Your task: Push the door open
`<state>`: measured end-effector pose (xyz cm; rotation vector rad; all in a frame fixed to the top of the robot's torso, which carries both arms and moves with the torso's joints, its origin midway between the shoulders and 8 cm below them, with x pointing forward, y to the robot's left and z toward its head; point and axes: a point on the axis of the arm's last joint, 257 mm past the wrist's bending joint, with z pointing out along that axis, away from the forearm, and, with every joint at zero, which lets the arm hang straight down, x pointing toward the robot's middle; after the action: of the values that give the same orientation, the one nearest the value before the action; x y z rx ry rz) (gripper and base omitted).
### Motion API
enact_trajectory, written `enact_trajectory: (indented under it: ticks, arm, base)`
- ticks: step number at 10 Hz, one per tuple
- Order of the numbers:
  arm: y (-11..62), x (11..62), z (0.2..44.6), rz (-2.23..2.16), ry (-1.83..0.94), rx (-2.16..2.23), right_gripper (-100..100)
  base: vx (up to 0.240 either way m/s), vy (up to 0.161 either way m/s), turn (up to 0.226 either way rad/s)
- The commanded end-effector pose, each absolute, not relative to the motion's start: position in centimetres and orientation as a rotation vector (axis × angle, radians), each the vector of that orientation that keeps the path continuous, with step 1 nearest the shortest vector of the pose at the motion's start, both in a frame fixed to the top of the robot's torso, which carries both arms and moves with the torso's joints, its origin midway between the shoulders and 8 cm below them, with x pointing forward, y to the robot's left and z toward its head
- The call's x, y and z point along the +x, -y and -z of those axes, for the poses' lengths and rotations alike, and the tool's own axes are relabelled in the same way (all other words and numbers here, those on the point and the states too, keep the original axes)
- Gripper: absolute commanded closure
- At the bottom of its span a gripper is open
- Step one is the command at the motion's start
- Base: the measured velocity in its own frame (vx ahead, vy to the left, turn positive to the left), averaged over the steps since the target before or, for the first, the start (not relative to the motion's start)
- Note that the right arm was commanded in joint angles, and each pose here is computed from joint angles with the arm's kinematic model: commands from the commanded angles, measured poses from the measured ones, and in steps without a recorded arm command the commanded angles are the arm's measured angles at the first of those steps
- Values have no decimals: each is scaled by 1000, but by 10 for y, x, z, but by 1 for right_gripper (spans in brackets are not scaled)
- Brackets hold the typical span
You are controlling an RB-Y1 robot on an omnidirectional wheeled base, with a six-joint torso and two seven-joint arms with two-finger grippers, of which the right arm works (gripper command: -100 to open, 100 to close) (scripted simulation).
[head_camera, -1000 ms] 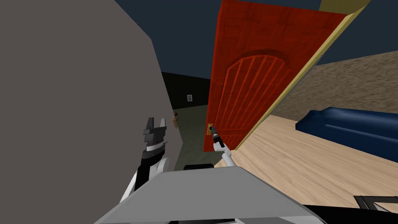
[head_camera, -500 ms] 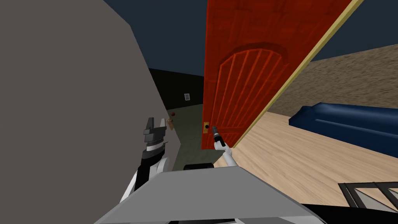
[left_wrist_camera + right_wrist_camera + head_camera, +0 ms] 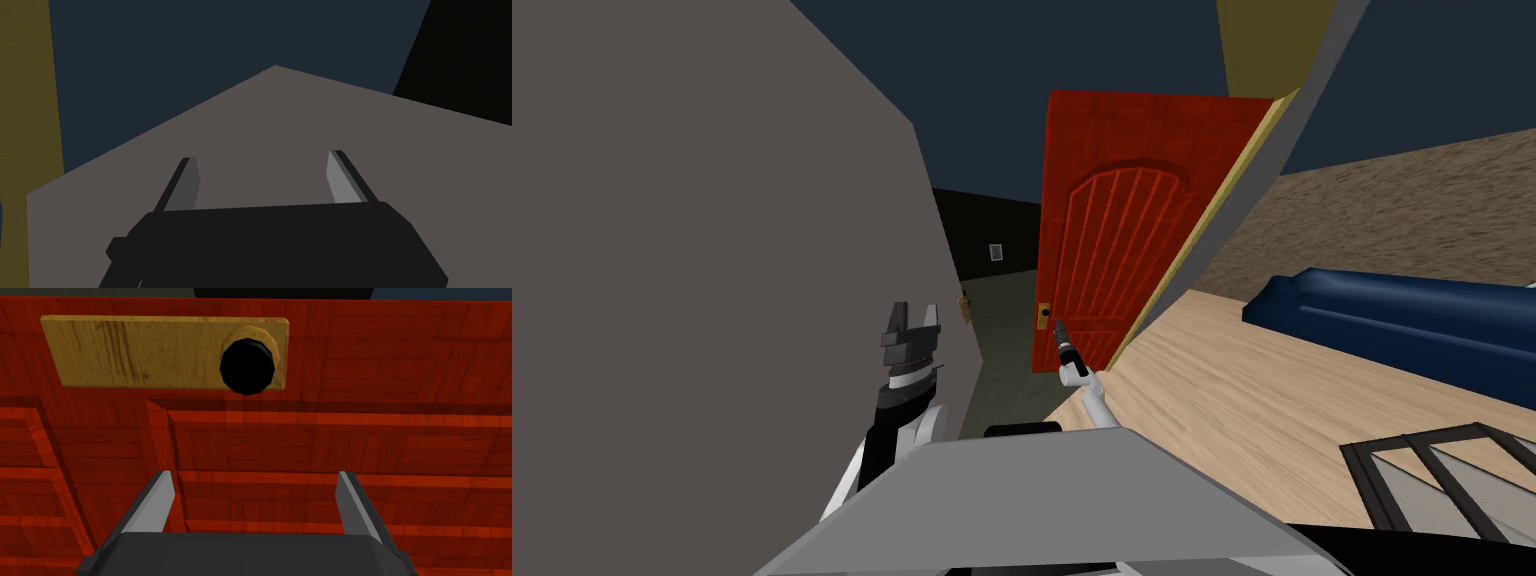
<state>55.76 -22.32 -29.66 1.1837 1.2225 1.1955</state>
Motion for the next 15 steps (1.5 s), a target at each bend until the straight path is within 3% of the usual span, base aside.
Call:
enact_trajectory:
  ticks: [1, 3, 12, 13, 15]
  arm:
    - [210, 557, 296, -1218, -1224, 1196, -100]
    - [220, 558, 297, -1202, -1224, 1187, -100]
    - [226, 559, 296, -1197, -1203, 1187, -100]
    - [226, 559, 296, -1197, -1203, 1187, 100]
    - [226, 559, 296, -1197, -1203, 1187, 100]
  base:
    - [-230, 51, 10]
    - [-5, 19, 9]
    - [197, 14, 22]
    - [-9, 2, -6]
    - [-27, 1, 3]
